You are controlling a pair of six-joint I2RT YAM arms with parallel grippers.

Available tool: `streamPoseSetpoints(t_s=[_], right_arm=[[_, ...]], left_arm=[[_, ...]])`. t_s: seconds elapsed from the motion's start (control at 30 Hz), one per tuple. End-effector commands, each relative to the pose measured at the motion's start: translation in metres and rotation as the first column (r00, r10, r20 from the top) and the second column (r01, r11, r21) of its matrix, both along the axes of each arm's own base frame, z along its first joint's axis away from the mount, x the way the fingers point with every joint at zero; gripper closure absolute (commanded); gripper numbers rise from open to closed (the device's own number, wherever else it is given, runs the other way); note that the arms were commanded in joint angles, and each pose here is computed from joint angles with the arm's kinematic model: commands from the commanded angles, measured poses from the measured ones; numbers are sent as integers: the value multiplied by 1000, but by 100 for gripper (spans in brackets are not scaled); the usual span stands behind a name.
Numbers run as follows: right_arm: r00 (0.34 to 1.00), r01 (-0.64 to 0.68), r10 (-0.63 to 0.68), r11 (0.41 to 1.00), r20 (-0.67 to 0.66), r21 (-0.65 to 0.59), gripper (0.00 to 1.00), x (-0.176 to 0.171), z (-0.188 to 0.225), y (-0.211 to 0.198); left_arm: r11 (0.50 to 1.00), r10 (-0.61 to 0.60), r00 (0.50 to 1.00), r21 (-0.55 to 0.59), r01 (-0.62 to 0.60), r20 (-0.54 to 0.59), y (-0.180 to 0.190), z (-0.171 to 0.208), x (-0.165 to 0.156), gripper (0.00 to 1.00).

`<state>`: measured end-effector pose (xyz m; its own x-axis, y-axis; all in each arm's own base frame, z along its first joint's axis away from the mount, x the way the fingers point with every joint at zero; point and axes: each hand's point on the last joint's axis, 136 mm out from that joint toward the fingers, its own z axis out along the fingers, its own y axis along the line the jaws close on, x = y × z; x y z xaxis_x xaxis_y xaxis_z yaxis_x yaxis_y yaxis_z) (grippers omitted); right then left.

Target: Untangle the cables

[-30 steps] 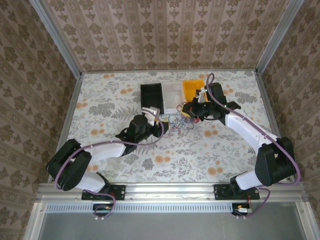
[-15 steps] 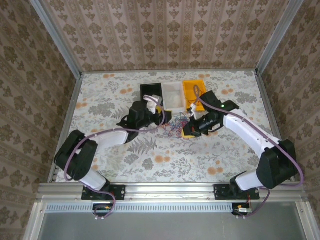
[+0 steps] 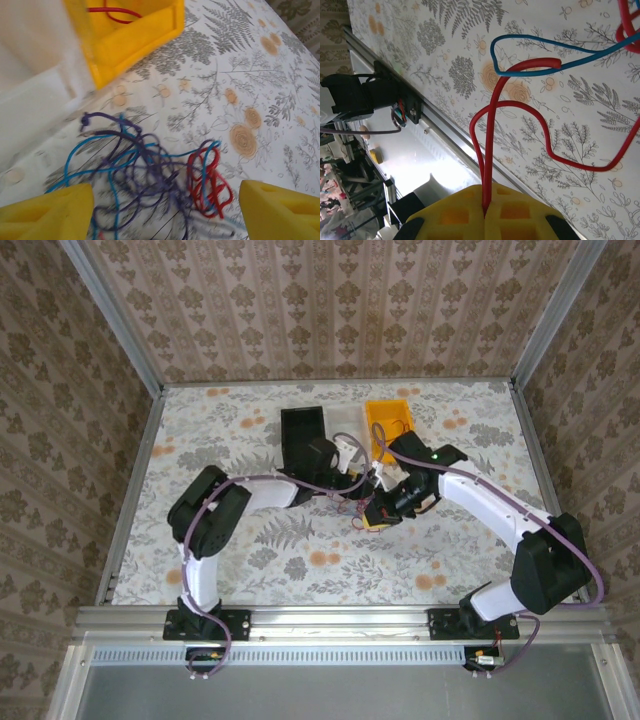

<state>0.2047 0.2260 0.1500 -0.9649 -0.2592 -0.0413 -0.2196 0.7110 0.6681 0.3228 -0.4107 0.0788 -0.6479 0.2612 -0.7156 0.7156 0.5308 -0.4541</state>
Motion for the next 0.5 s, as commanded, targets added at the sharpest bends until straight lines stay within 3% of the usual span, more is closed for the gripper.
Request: streamPoseSetpoints(t_s=[0.0, 0.1, 0.2, 0.3, 0.47], right_arm=[[1000, -13, 13, 999, 6, 32, 100, -6, 3, 1], [1000, -4, 3, 998, 20, 57, 100, -5, 10, 2], [999, 33, -35, 996, 22, 78, 100, -1, 18, -2], [992, 119, -122, 983, 16, 142, 100, 10, 34, -11], [950, 299, -313, 924, 22, 237, 100, 44, 65, -37]], left_arm=[[999, 3, 999, 36, -1, -51, -11, -16, 0, 27], [995, 46, 996, 87, -40, -71, -13, -38, 5, 47], [979, 97, 994, 184, -87, -43, -8, -55, 8, 80], [955, 145, 989, 262, -138, -11, 5, -66, 10, 100], [919, 179, 984, 359, -163, -11, 36, -79, -1, 100]])
